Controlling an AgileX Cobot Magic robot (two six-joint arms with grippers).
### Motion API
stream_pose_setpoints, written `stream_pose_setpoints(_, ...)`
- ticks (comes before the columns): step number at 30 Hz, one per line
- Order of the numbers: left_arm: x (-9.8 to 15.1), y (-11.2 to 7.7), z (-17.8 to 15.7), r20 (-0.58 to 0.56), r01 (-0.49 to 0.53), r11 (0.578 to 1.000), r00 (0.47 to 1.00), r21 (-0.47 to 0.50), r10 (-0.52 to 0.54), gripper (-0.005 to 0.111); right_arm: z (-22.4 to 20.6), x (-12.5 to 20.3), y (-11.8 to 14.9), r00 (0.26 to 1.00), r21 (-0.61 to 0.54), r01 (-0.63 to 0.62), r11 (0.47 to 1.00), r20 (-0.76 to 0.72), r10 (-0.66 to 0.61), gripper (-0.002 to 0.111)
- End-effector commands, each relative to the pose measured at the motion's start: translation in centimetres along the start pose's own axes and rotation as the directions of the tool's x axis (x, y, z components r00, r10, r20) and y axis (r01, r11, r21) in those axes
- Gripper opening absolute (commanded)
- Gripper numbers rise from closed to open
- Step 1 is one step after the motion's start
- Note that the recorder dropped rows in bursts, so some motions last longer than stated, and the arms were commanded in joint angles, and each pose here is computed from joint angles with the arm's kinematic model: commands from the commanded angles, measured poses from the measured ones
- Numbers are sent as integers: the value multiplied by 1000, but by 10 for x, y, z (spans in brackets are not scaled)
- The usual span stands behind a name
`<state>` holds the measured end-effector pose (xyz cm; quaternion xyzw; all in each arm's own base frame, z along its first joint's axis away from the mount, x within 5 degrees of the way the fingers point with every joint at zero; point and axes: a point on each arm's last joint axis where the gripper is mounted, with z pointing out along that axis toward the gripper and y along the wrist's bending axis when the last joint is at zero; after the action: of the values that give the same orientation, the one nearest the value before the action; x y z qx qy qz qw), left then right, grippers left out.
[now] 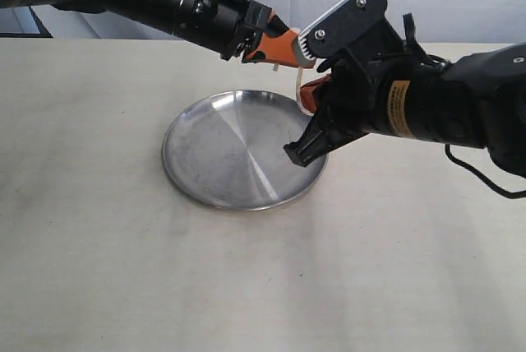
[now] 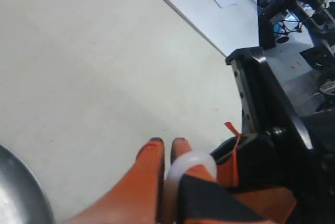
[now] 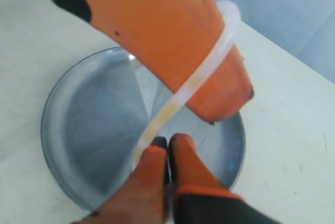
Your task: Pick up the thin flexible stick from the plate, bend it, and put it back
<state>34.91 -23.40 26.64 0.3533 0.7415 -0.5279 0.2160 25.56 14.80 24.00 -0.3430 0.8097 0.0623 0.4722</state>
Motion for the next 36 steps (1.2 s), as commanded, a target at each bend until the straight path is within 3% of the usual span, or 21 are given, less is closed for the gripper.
stream_pose_setpoints(1, -9, -3, -6, 15, -38, 996, 999, -86, 39, 16, 4, 7, 11, 999, -83, 29, 996, -20, -30, -1)
stream_pose_setpoints(4, -2, 6, -10, -72, -79, 983, 995, -165, 68, 26, 4, 7, 12, 1000, -101, 16, 995, -19, -18, -1)
stream_pose_setpoints(12, 8, 37, -44, -143, -3, 933, 988, -359, -52, 49, 4, 7, 10, 1000, -78, -18, 997, -25, 17, -1)
stream_pose_setpoints(19, 22, 59, -74, -224, 28, 841, 958, -541, -176, 58, 4, 8, 2, 998, 12, -49, 999, -31, 50, -1)
stream_pose_setpoints(28, 18, 69, -84, -55, 198, 753, 953, -628, -296, 58, 20, 4, -3, 996, 54, -79, 995, -45, 82, -1)
stream_pose_setpoints(36, 14, 62, -88, -19, 233, 741, 949, -629, -314, 56, 72, -18, -7, 992, 40, -116, 992, -44, 117, -1)
